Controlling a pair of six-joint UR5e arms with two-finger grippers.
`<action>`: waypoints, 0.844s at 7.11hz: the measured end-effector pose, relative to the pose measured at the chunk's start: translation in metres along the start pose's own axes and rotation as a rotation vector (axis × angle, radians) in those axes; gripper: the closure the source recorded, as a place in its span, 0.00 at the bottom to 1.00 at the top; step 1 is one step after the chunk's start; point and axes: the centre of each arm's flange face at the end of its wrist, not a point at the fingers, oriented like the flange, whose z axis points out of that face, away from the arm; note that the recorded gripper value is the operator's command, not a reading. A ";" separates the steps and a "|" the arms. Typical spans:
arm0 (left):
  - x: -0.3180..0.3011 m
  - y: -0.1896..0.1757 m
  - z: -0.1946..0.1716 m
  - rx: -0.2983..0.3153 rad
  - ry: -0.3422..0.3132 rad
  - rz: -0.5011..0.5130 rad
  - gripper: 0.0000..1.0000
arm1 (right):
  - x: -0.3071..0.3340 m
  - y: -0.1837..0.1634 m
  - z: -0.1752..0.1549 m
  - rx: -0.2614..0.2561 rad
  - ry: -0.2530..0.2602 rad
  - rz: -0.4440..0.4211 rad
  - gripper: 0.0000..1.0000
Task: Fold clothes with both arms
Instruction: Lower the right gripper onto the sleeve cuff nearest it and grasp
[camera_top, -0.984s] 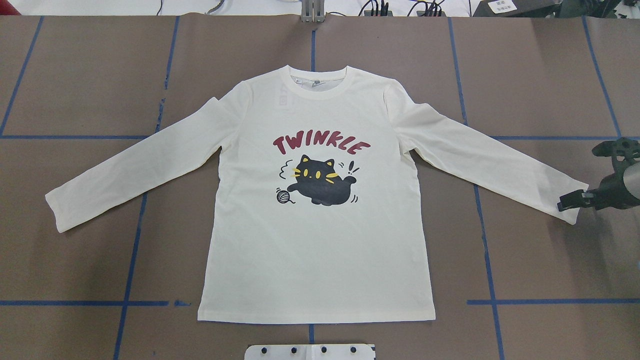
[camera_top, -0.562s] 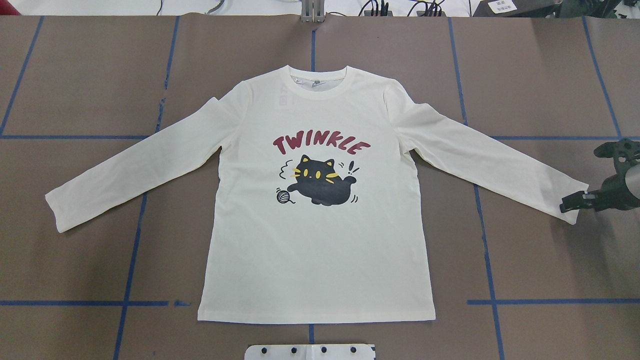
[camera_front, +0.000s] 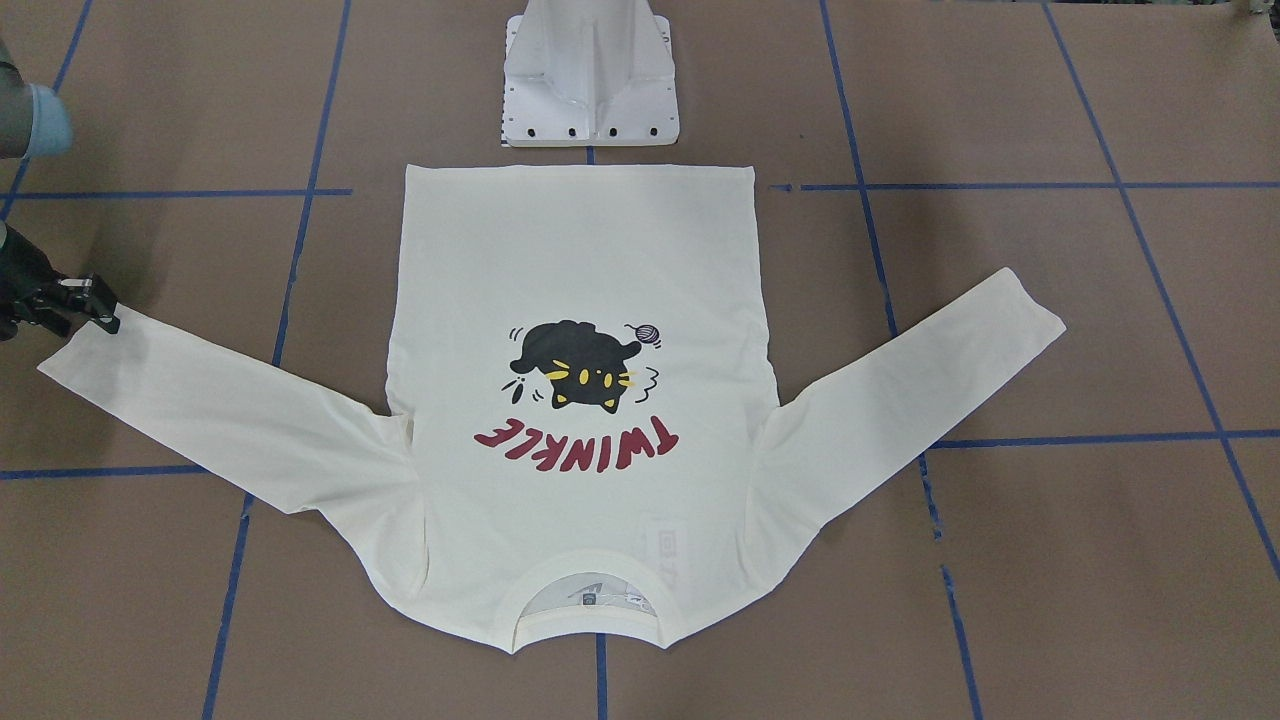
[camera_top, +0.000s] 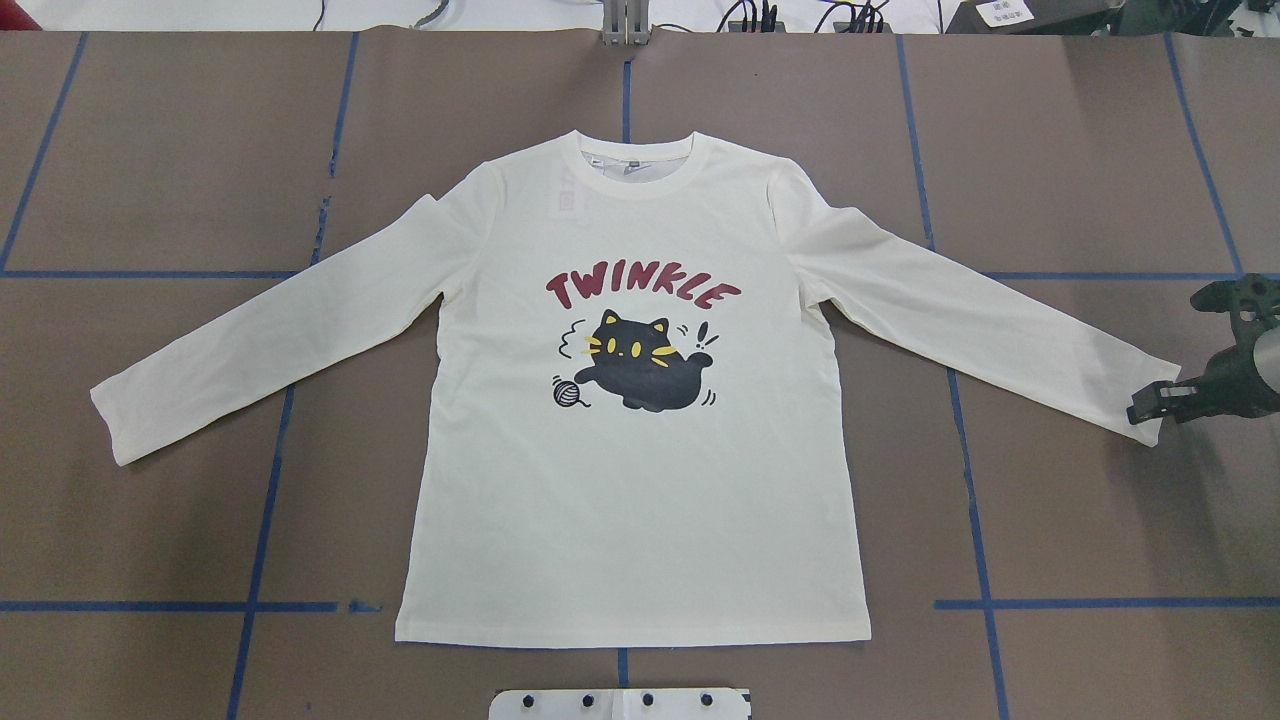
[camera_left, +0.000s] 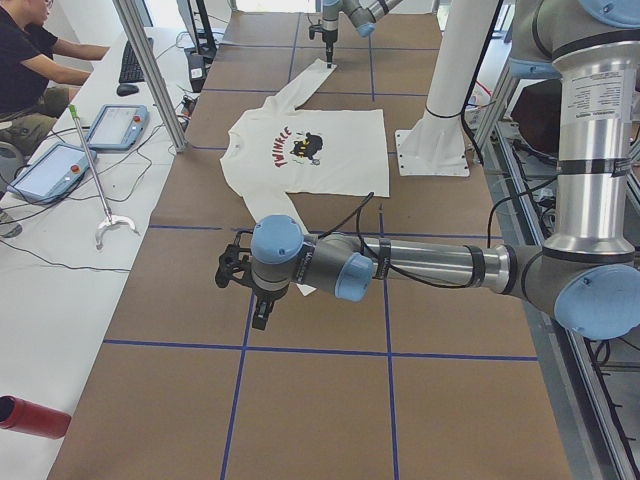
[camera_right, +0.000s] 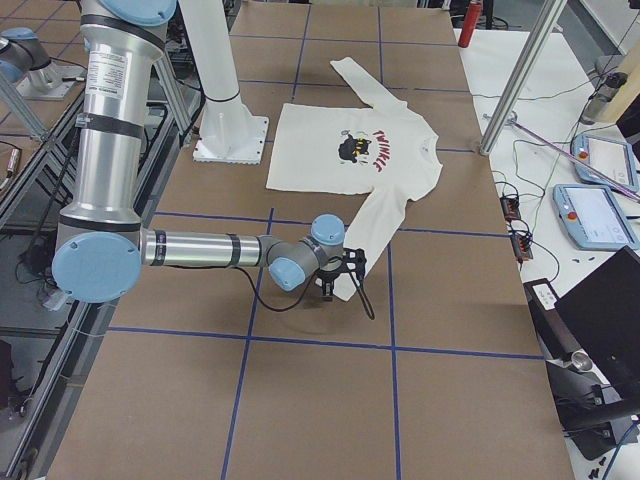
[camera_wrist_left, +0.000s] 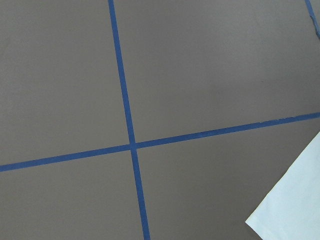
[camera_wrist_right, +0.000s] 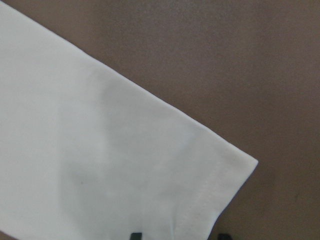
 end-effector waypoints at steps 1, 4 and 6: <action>0.000 0.000 0.000 -0.001 0.000 -0.001 0.00 | 0.001 -0.002 -0.005 0.005 -0.008 0.006 1.00; -0.004 0.001 0.003 -0.005 0.000 -0.005 0.00 | -0.004 -0.013 -0.026 0.035 -0.046 0.004 1.00; -0.008 0.001 0.006 -0.001 0.000 -0.002 0.00 | -0.040 -0.031 -0.056 0.071 -0.127 -0.033 1.00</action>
